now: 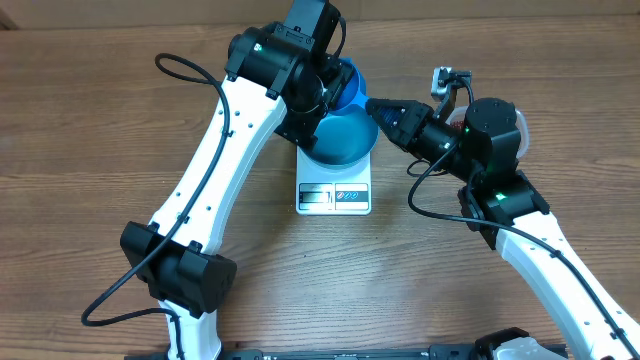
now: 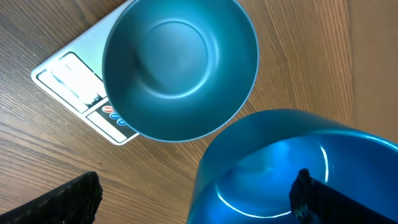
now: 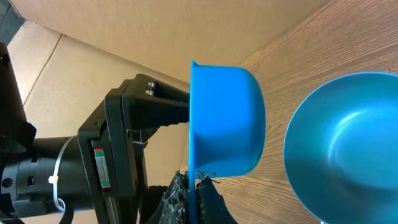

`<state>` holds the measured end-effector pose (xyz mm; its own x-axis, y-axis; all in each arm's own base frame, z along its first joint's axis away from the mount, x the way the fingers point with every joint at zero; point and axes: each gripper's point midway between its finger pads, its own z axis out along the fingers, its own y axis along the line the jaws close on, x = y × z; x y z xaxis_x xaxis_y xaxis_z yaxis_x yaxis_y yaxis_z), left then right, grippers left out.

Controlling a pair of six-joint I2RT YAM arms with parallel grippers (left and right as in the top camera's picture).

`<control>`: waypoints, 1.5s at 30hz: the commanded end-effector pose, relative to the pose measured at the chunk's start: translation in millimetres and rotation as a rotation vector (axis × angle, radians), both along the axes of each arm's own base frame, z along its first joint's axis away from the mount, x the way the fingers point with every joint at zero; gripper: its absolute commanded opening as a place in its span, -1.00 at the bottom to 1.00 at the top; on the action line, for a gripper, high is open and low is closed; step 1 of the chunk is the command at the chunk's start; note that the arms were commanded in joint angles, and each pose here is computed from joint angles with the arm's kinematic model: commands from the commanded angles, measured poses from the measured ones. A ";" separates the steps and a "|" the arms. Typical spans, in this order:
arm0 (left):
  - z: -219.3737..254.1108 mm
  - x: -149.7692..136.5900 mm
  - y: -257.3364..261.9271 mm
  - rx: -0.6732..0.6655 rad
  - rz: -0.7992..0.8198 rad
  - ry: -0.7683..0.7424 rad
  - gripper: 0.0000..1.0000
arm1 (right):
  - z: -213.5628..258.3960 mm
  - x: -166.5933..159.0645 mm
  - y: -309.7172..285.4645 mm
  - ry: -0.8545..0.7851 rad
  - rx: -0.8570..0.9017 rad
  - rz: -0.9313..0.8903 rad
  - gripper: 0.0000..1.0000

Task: Scoop item into bowl and weigh 150g on scale
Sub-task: 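Grasp the scoop handle with the right gripper, release left gripper, then carry the scoop with the right gripper toward the bean container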

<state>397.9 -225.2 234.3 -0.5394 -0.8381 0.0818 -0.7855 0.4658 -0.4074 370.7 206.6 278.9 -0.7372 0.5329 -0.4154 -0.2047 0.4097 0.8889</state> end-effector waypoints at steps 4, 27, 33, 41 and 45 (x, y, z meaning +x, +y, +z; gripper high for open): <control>22.9 9.8 -9.0 -0.040 -0.080 -0.105 0.99 | 3.9 4.4 -3.2 -0.008 -0.016 -0.034 -0.93; 91.6 7.3 48.9 0.108 -0.656 -0.477 0.99 | -32.8 22.7 -62.5 -0.005 -0.243 -0.167 -0.93; 79.5 -0.7 61.1 0.163 -0.717 -0.430 0.99 | -23.8 21.9 -62.8 -0.041 -0.292 -0.148 -0.93; 73.8 7.9 85.9 0.315 -0.658 -0.402 0.99 | -12.1 22.4 -72.7 -0.015 -0.374 -0.177 -0.93; 73.7 8.1 86.5 0.319 -0.657 -0.402 0.99 | -3.1 24.3 -78.5 -0.021 -0.407 -0.202 -0.93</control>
